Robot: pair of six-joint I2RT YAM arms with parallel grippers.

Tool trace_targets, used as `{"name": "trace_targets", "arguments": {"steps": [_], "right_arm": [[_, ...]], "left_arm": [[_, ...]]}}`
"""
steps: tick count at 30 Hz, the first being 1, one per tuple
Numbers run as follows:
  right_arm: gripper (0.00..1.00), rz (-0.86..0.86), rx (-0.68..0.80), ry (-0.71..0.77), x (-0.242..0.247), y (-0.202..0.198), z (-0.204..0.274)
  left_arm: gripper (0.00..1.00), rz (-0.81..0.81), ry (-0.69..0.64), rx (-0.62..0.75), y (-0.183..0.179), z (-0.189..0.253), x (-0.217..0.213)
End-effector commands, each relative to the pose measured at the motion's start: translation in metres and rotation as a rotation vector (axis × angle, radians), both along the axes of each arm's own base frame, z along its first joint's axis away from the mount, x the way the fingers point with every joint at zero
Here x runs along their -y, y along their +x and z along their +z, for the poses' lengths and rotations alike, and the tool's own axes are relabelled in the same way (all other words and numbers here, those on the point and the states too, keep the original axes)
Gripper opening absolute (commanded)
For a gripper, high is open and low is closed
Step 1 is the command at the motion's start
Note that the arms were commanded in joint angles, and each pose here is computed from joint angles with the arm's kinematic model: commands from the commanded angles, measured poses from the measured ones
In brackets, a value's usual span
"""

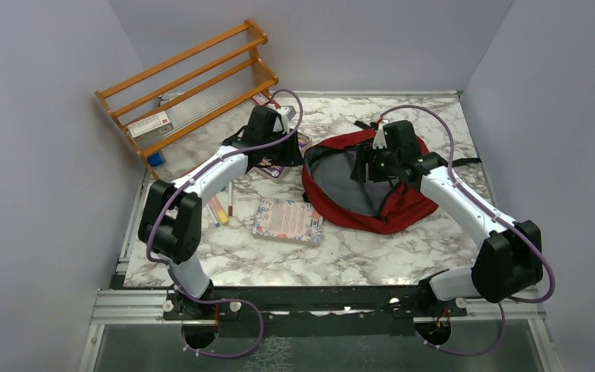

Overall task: Pack the student bag
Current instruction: Unzip the student bag at the center of the board, then adjust the book at the center of the board.

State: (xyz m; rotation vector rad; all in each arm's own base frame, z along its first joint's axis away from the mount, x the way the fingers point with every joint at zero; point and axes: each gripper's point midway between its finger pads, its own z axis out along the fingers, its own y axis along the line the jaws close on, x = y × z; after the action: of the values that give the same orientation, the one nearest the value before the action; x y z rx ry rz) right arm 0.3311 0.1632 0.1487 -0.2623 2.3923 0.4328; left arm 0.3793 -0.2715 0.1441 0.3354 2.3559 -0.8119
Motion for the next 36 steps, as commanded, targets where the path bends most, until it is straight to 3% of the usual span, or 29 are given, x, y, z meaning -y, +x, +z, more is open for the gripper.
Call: {"name": "trace_targets", "arguments": {"steps": [1, 9, 16, 22, 29, 36], "right_arm": [[0.68, -0.057, 0.053, 0.112, -0.017, 0.004, 0.032], [0.68, 0.026, -0.041, 0.253, -0.093, -0.061, 0.025], [0.67, 0.146, -0.132, 0.185, -0.153, -0.106, -0.017], [0.67, 0.120, -0.159, 0.171, -0.170, -0.130, -0.054], [0.68, -0.015, -0.213, 0.082, -0.150, -0.143, -0.092], [0.61, 0.091, -0.234, 0.262, -0.164, -0.167, -0.081]], "left_arm": [[0.48, 0.159, -0.011, 0.055, 0.009, 0.028, -0.044], [0.61, 0.386, 0.063, 0.023, -0.024, 0.015, -0.115], [0.63, 0.424, 0.076, -0.075, -0.054, -0.025, -0.129], [0.62, 0.391, 0.099, -0.098, -0.040, -0.045, -0.122], [0.61, 0.407, 0.139, -0.113, -0.019, -0.061, -0.121], [0.54, 0.331, 0.132, -0.068, 0.009, -0.054, -0.096]]}}
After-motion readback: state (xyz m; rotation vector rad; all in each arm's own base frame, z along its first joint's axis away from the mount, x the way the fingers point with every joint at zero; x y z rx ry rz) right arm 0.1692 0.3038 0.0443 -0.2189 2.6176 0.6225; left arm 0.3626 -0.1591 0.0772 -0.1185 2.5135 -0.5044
